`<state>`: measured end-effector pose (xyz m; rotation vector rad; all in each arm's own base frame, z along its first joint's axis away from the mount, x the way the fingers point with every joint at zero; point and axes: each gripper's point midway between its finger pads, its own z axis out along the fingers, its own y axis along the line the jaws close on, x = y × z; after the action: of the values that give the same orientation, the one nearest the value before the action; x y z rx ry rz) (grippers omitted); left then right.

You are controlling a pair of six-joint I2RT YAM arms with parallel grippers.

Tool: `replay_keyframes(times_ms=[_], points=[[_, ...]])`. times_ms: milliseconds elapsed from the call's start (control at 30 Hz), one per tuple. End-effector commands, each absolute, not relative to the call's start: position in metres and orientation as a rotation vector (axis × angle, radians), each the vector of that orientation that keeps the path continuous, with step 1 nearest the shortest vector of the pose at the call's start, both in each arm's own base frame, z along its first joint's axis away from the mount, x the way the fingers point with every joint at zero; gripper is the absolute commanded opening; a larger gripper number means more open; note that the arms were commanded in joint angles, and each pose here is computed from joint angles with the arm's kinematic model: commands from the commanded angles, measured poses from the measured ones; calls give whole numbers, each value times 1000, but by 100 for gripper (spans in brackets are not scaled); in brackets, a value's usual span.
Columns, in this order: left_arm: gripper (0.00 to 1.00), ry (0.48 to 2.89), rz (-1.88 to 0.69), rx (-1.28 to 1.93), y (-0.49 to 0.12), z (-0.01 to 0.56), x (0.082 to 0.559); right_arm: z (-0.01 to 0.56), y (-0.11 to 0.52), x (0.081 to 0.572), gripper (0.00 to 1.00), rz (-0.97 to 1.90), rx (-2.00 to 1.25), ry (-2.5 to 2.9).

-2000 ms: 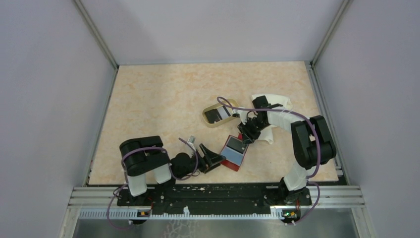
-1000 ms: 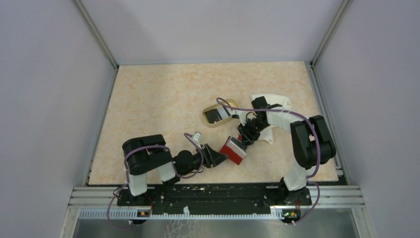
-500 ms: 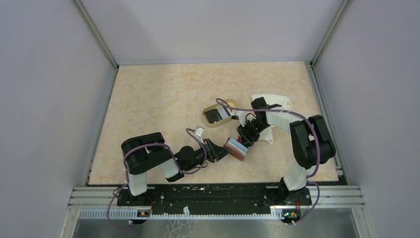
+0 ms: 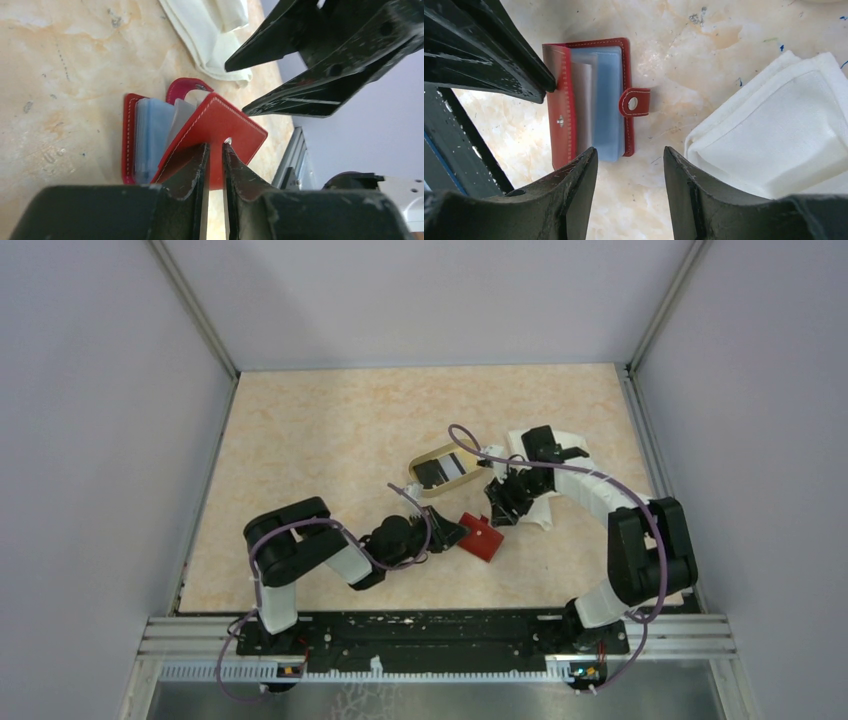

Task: Put the credit cards into the card holder
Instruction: Close the card holder at the center of the board.

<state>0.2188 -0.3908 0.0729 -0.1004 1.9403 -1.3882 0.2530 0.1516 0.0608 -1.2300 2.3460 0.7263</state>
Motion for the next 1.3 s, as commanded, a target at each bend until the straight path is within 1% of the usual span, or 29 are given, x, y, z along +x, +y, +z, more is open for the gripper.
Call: replay_keyframes(times_ms=[0, 133, 233, 367, 467, 600, 700, 800, 967, 1100, 1267], points=[[19, 1995, -1306, -48, -392, 60, 222, 83, 157, 278, 51, 685, -1228, 2251], [16, 2026, -1294, -47, -392, 49, 224, 83, 159, 285, 50, 682, -1293, 2213], [8, 2062, -1284, -52, -393, 38, 226, 83, 158, 290, 50, 654, -1307, 2191], [0, 2138, -1234, -57, -392, 21, 227, 89, 161, 297, 50, 645, -1309, 2158], [0, 2202, -1166, -98, -385, 8, 228, 89, 167, 295, 50, 684, -1332, 2127], [0, 2206, -1151, -99, -384, 8, 229, 82, 179, 283, 50, 712, -1411, 2074], [0, 2206, -1149, -95, -384, 9, 229, 78, 188, 276, 49, 681, -1472, 2034], [0, 2205, -1149, -98, -383, 8, 229, 77, 194, 277, 46, 625, -1489, 2027], [0, 2203, -1162, -106, -383, 8, 227, 77, 192, 283, 38, 557, -1468, 2060], [0, 2202, -1166, -107, -383, 8, 228, 72, 191, 277, 32, 564, -1472, 2090], [0, 2196, -1175, -107, -384, 10, 227, 66, 190, 271, 30, 564, -1481, 2119]])
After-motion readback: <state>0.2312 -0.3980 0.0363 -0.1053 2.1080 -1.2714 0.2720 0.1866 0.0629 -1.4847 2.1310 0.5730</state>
